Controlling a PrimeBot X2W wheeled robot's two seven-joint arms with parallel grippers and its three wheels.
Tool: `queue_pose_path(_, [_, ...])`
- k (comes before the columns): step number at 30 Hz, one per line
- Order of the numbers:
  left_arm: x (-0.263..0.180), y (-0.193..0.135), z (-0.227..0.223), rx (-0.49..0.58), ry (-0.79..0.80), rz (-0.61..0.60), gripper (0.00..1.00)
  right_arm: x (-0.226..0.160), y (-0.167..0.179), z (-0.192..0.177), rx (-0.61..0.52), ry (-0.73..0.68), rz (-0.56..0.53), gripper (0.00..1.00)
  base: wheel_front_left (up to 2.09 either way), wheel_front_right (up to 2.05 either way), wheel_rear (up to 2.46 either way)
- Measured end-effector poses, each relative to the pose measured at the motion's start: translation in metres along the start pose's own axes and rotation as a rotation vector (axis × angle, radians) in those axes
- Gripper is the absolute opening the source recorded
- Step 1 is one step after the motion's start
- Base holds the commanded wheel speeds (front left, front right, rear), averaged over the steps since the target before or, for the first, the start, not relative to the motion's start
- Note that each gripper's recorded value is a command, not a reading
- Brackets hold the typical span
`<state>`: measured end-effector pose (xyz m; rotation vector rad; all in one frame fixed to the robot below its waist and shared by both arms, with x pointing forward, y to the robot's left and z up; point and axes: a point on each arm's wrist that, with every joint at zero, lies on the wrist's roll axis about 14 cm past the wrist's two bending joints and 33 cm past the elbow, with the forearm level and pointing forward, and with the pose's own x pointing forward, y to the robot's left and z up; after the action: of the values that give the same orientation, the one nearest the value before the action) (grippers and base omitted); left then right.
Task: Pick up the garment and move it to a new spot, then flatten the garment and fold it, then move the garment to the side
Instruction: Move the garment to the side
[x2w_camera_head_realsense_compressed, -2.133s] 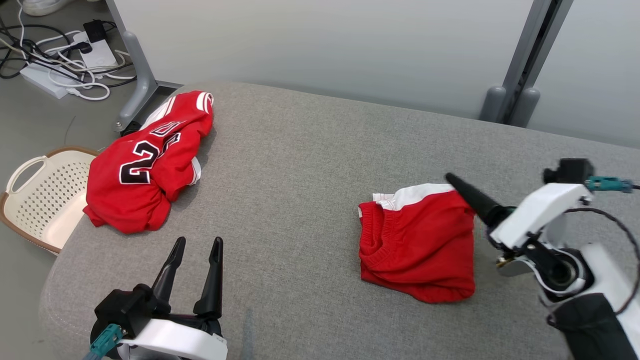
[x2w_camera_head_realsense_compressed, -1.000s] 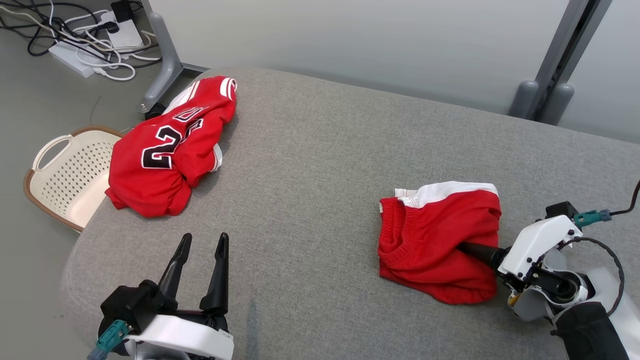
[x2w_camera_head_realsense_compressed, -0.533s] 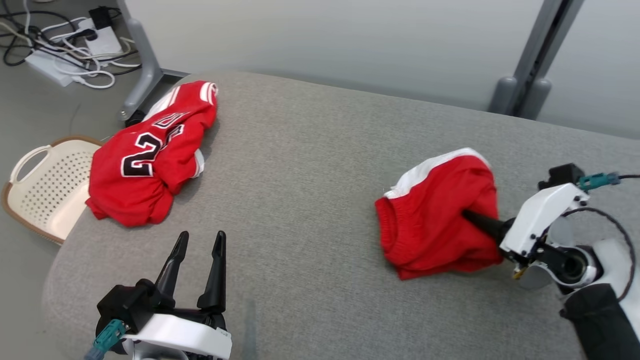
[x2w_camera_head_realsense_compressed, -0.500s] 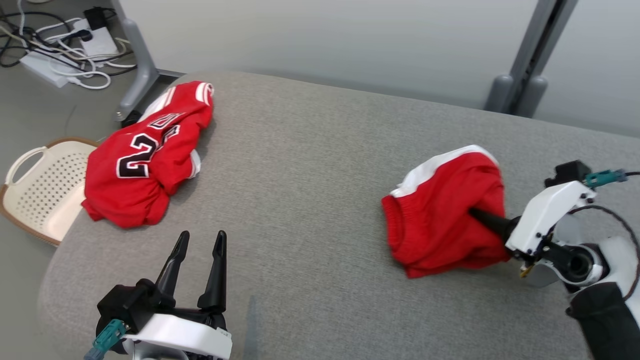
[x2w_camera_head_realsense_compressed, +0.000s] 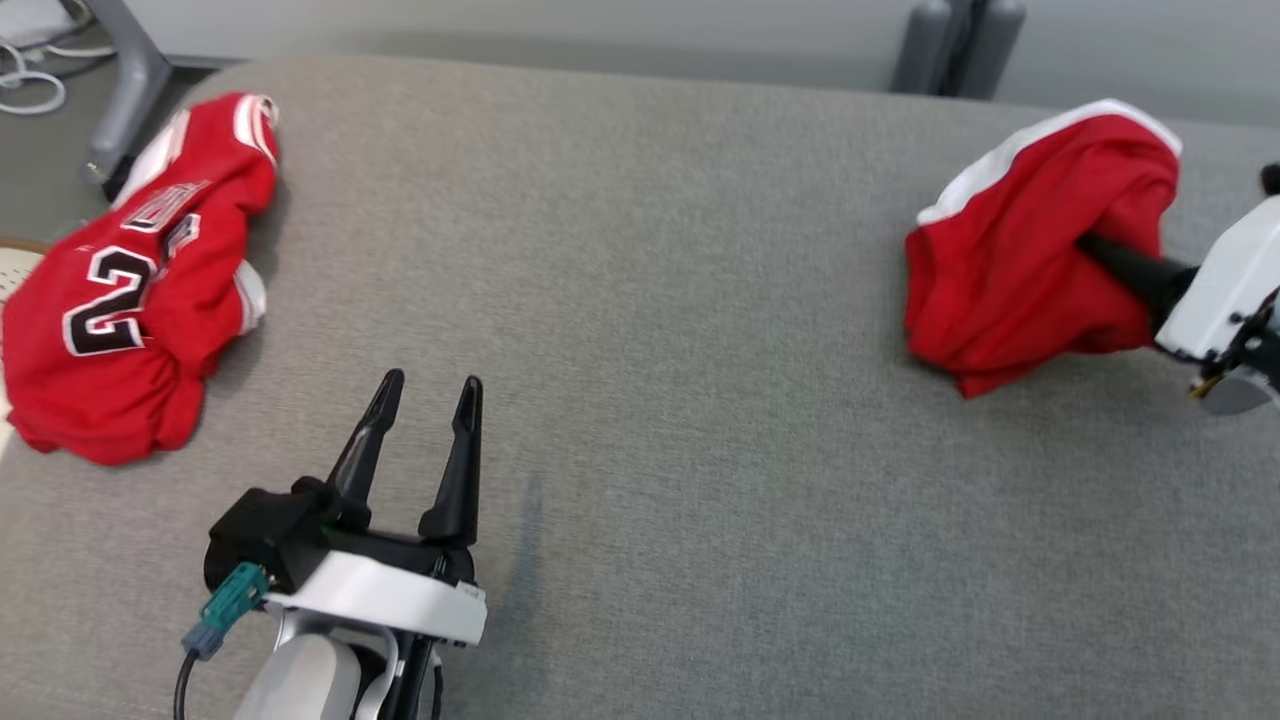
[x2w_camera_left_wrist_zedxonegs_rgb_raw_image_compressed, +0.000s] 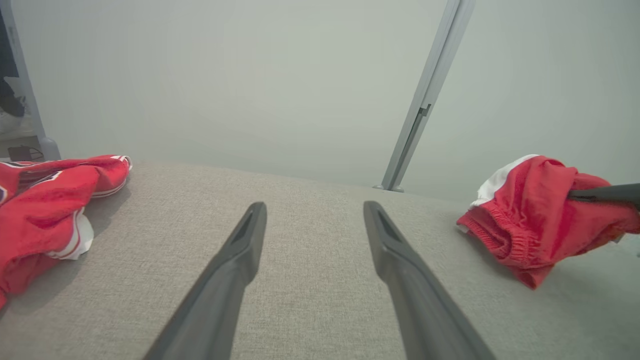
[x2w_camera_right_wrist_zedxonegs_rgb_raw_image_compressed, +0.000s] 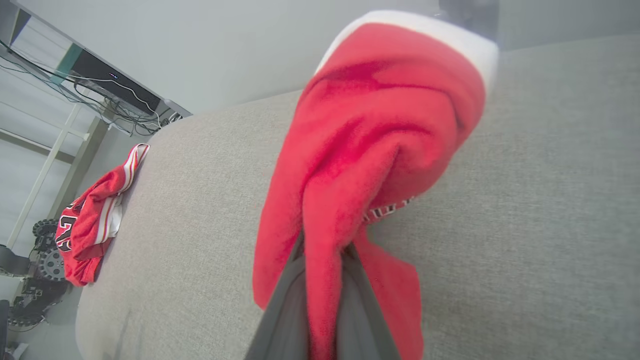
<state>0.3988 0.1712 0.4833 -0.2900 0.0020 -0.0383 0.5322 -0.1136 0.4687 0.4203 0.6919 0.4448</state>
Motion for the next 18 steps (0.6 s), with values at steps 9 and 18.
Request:
queue_pose_path(9, [0.041,-0.017,-0.042,0.002,0.094,-0.079,1.00,-0.001,-0.085,0.020,-0.021,-0.017,-0.167,0.00,0.00,0.00,0.00])
queue_pose_path(18, [0.063,-0.034,-0.074,-0.011,0.154,-0.143,1.00,-0.018,-0.130,0.039,-0.064,-0.050,-0.275,0.00,0.00,0.00,0.00])
